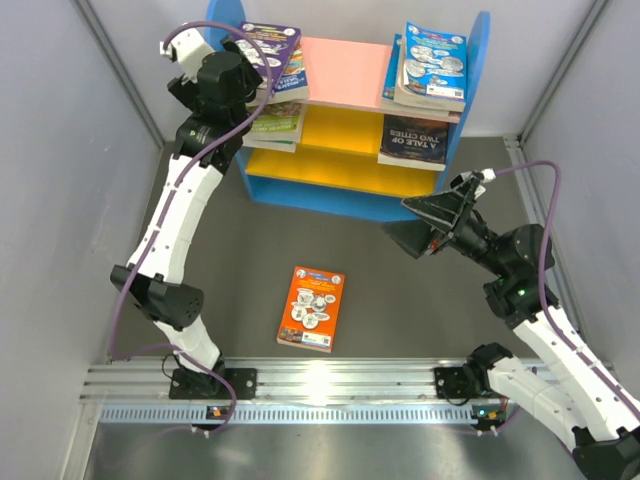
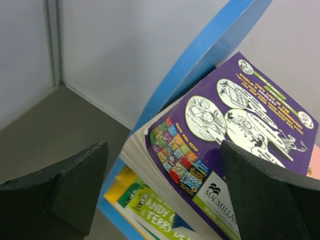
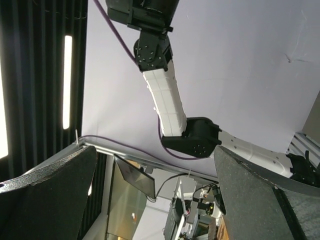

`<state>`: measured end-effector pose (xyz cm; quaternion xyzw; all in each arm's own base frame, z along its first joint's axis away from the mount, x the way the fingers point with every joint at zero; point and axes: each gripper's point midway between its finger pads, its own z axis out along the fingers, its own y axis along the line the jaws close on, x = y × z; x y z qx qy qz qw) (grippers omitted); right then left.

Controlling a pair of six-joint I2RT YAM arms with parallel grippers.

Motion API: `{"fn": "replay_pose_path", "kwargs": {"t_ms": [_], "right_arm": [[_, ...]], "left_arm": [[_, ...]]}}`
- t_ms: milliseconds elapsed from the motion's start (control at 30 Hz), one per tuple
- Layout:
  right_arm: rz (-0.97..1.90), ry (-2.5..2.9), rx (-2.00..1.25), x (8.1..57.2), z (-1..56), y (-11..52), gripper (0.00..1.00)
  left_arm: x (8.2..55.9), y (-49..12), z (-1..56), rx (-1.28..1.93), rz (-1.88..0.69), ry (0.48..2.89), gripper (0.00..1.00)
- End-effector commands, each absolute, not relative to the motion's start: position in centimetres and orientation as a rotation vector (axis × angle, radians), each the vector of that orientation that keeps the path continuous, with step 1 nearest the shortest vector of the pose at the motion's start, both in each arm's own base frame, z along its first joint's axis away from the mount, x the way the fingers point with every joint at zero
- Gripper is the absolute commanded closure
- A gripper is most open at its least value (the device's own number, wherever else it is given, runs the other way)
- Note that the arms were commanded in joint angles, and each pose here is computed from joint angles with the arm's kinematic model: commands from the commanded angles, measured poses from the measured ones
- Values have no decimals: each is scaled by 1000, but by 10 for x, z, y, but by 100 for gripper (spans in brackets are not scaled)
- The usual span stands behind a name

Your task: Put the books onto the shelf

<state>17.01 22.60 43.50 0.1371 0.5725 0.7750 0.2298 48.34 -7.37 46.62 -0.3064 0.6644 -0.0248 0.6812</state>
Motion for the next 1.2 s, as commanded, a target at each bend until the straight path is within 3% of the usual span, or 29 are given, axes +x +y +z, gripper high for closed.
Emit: {"fn": "replay_pose_path", "kwargs": {"t_ms": [0,100,167,200,267,300,367,400,500,800,1167], "right_arm": [[2095,1580,313,167,436,226,0],[2072,1602,323,171,429,227,0],[2070,1604,333,173,426,227,0],[2071,1606,333,174,425,228,1],[2066,1613,330,175,423,229,2],[2065,1611,327,175,424,229,3],[2060,1615,330,176,422,229,3],[2055,1620,334,176,421,229,4],[2045,1615,341,174,419,227,4],[2036,1586,358,168,418,219,4],[2012,1575,381,170,418,213,5]], "left_arm": [[435,-46,540,-625,20,1344,3],[417,-71,574,-514,-65,1288,25],[407,-105,581,-404,-58,1298,28],[404,-117,587,-376,-70,1284,37],[403,-154,587,-285,-168,1299,43],[404,-167,585,-260,-219,1305,54],[412,-197,575,-204,-331,1333,62],[416,-208,569,-185,-353,1349,79],[435,-238,541,-146,-395,1429,100],[467,-300,503,-122,-584,1496,100],[492,-266,441,-188,-350,1625,100]]}}
